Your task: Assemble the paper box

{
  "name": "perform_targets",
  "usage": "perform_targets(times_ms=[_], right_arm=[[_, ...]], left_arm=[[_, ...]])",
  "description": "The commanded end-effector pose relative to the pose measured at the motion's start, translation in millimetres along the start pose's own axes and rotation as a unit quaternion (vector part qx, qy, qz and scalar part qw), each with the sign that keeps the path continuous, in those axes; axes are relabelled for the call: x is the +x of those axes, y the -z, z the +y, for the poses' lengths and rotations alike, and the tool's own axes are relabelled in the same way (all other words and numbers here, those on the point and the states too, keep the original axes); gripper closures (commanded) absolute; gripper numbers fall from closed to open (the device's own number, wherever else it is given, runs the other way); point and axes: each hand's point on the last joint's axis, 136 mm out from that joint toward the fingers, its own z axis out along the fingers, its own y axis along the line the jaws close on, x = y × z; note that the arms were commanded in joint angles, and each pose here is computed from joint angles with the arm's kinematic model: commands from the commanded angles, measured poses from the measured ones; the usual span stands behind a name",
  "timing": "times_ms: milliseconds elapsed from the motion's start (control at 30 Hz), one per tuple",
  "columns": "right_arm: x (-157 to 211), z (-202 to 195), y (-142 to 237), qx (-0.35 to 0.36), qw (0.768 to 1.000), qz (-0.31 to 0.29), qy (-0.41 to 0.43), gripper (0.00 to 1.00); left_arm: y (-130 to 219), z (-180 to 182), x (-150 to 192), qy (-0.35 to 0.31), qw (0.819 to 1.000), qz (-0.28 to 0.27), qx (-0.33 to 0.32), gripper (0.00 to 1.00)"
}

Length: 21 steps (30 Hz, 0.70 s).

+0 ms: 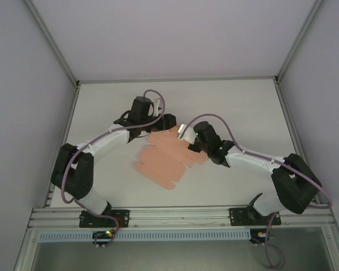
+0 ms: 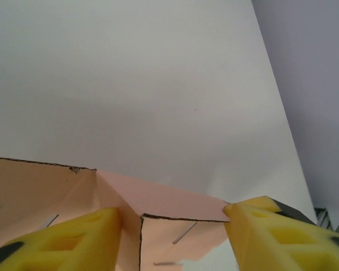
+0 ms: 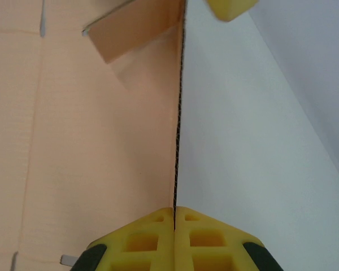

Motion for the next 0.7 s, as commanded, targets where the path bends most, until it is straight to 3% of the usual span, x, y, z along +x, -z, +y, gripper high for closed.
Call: perform_targets(times_ms=[0, 200, 333, 467, 667], right_arm=[[-19, -19, 10, 0.038, 0.999, -0.038, -0.001, 1.00], [-13, -19, 8, 0.039, 0.999, -0.032, 0.001, 1.00], [-18, -27, 16, 0.046, 0.998, -0.045, -0.007, 1.00], [-20, -22, 19, 0.028, 0.998, -0.061, -0.013, 1.00], [-23, -23, 22, 0.027, 0.997, -0.070, -0.017, 1.00]], left_arm=[[30, 13, -5, 0.016, 1.000, -0.026, -0.005, 0.30], [94, 94, 9, 0.078, 0.990, -0.071, -0.095, 0.08], [122, 133, 25, 0.095, 0.980, -0.088, -0.152, 0.01], [126, 165, 33, 0.146, 0.971, -0.087, -0.167, 0.00], [104, 179, 27, 0.138, 0.974, -0.071, -0.165, 0.00]])
